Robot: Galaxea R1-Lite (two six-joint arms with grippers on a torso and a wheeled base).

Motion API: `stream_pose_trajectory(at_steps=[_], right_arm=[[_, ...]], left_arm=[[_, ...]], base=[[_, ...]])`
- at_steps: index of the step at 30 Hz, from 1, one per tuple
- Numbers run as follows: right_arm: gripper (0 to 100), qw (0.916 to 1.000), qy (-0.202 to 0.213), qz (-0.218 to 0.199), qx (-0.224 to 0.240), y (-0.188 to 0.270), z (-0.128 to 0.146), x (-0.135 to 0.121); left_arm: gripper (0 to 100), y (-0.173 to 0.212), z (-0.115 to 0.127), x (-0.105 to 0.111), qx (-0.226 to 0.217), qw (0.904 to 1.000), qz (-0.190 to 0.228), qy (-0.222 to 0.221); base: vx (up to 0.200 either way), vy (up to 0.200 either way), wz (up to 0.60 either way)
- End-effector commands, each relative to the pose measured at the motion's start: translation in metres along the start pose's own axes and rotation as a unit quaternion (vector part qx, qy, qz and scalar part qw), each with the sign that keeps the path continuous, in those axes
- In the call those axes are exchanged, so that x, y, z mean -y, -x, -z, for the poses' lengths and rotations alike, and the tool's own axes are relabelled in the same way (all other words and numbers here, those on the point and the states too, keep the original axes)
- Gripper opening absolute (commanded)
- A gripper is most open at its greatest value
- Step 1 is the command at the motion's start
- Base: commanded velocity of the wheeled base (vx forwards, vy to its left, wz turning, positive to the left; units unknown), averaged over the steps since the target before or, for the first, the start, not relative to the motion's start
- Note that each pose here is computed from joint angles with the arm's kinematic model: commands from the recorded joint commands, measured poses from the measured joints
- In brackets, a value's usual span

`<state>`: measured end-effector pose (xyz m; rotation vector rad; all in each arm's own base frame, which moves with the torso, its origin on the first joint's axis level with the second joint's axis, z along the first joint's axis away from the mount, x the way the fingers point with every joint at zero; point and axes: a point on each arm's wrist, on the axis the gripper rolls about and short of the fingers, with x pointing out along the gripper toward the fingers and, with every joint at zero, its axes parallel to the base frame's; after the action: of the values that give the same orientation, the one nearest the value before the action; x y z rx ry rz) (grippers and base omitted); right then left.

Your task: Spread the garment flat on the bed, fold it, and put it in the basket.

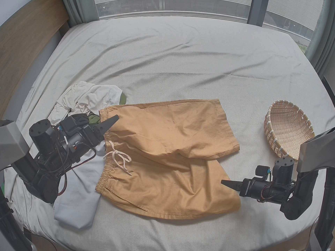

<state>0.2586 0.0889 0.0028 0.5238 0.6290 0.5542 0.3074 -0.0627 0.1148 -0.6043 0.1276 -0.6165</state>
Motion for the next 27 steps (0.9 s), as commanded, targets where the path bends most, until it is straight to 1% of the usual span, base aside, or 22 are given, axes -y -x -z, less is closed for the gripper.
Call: stream_pose_trajectory(at_steps=[1,5,7,11,13,15,16,23,27], right_arm=[[0,0.9999,-0.004,0.004,-0.012,-0.002,0.005,0.002],[0,1.0,-0.001,0.001,-0.004,0.002,0.002,-0.001],[0,0.9999,0.005,-0.009,-0.009,0.01,0.004,-0.011],[0,0.9991,0.011,-0.021,-0.035,0.014,0.015,-0.022],[0,0.9979,0.014,-0.028,-0.057,0.017,0.025,-0.027],[0,0.9977,0.014,-0.029,-0.06,0.017,0.026,-0.028],[0,0.9964,0.019,-0.036,-0.074,0.016,0.032,-0.033],[0,0.9938,0.023,-0.042,-0.101,0.011,0.044,-0.037],[0,0.9937,0.021,-0.04,-0.103,0.009,0.045,-0.035]], left_arm=[[100,-0.001,0.004,-0.003,-0.006,1.0,-0.004,0.004],[100,-0.001,0.004,-0.004,-0.006,1.0,-0.005,0.004],[100,-0.002,0.004,-0.004,-0.007,1.0,-0.004,0.004],[100,-0.001,0.005,-0.004,-0.008,0.9999,-0.005,0.005],[100,-0.002,0.007,-0.006,-0.01,0.9999,-0.007,0.005],[100,-0.002,0.007,-0.005,-0.009,0.9999,-0.006,0.005],[100,-0.002,0.007,-0.006,-0.01,0.9999,-0.007,0.005],[100,-0.002,0.007,-0.006,-0.01,0.9999,-0.007,0.005],[100,-0.002,0.007,-0.006,-0.01,0.9999,-0.007,0.006]], base=[[0.0,0.0,0.0],[0.0,0.0,0.0],[0.0,0.0,0.0],[0.0,0.0,0.0],[0.0,0.0,0.0],[0.0,0.0,0.0],[0.0,0.0,0.0],[0.0,0.0,0.0],[0.0,0.0,0.0]])
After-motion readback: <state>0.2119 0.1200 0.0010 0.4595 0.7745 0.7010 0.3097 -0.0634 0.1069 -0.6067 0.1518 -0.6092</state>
